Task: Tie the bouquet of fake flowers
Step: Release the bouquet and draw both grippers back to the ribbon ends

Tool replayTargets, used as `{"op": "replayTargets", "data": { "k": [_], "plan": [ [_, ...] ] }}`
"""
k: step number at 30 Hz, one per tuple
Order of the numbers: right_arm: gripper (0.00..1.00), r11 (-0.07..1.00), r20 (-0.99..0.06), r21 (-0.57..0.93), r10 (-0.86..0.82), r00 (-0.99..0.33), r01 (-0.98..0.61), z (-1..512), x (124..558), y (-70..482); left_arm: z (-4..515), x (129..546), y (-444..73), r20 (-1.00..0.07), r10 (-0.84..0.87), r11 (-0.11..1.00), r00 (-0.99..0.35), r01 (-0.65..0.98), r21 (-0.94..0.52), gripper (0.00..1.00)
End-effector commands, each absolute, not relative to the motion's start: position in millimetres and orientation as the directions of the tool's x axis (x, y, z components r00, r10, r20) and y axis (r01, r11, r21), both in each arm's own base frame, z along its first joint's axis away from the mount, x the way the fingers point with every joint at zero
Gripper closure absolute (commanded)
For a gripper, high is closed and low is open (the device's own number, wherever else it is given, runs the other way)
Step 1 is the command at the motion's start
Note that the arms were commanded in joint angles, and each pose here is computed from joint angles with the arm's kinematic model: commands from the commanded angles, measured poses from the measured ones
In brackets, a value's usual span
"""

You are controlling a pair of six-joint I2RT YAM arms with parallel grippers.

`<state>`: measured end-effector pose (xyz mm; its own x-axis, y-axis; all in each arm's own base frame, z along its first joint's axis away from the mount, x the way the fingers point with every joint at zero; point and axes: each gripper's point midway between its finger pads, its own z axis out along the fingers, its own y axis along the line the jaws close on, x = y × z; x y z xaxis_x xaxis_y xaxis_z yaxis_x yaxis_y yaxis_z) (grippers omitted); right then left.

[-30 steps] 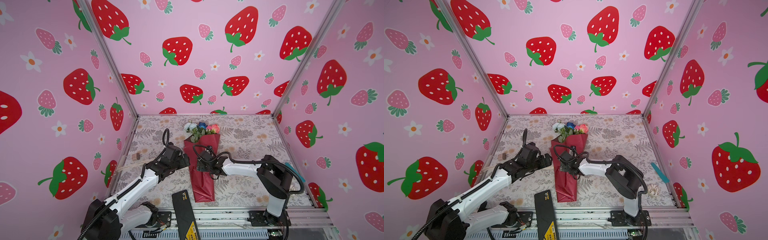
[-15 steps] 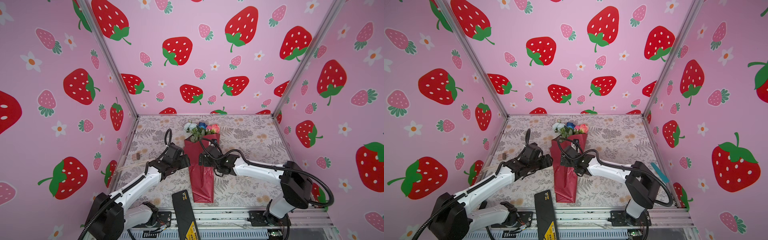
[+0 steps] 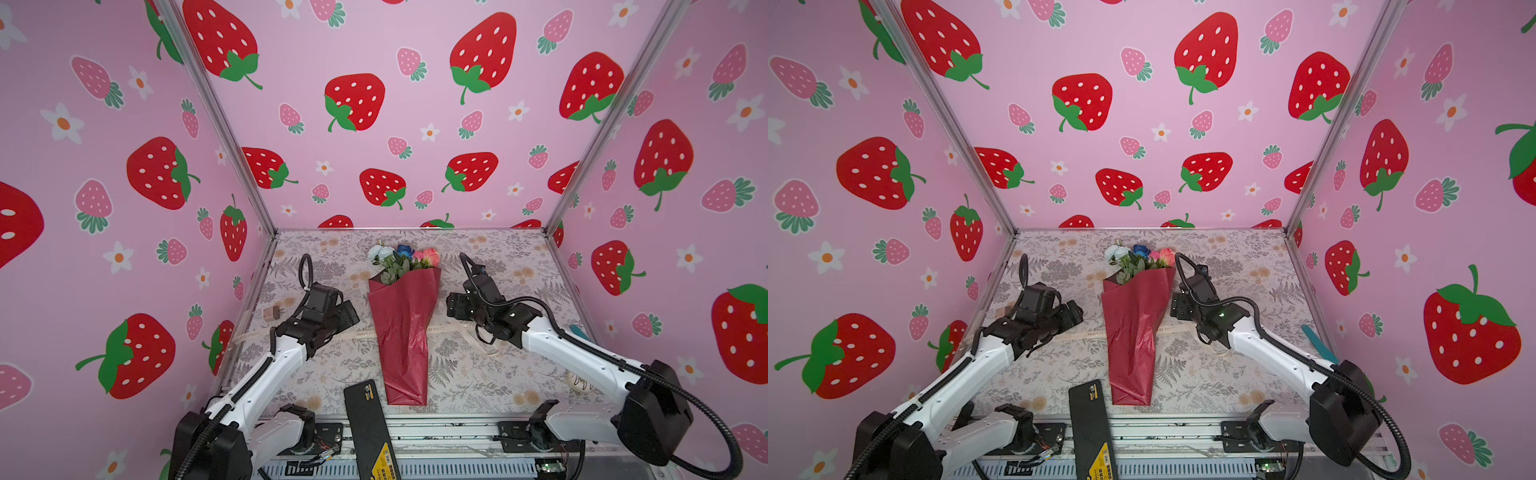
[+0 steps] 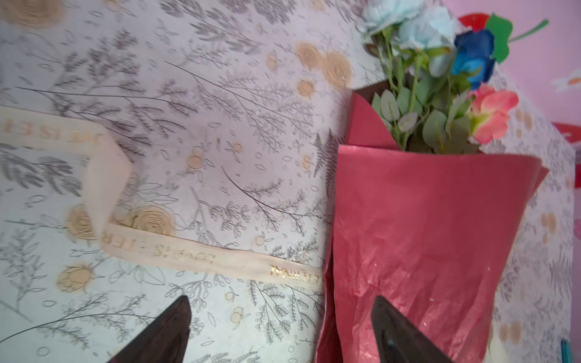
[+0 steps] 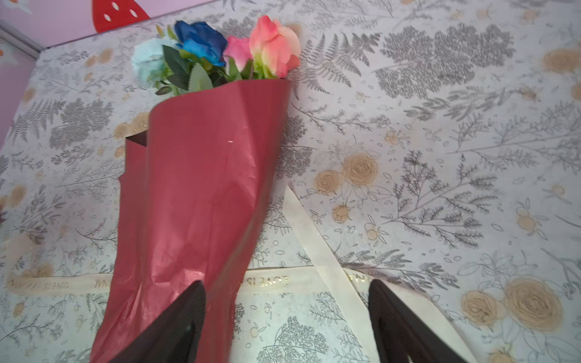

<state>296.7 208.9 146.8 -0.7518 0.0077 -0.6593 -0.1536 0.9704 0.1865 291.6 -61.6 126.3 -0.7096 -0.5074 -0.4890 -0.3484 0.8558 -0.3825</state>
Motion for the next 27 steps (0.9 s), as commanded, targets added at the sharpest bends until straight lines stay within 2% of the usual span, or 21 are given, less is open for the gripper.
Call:
{"op": "replayTargets", "data": {
  "k": [1, 7, 13, 27],
  "plan": [
    [0.3, 0.97, -0.517, 0.038, -0.185, -0.836, -0.239, 108.5, 278.3, 193.3, 135.7, 288.1, -32.8, -0.481, -0.563, 0.826, -0.672, -0.432, -0.362, 0.02],
    [0.37, 0.95, -0.391, -0.032, -0.299, -0.87, -0.312, 71.2, 262.1, 185.3, 130.1, 283.9, 6.0, -0.434, -0.667, 0.745, -0.606, -0.555, -0.37, 0.01],
    [0.41, 0.938, -0.358, -0.042, -0.336, -0.871, -0.345, 51.8, 265.6, 189.0, 127.0, 280.6, 28.5, -0.431, -0.709, 0.703, -0.558, -0.611, -0.364, 0.01],
    [0.44, 0.934, -0.261, -0.003, -0.346, -0.901, -0.358, 7.8, 264.6, 186.8, 115.3, 274.8, 59.5, -0.396, -0.794, 0.599, -0.462, -0.705, -0.379, 0.01]
  ]
}}
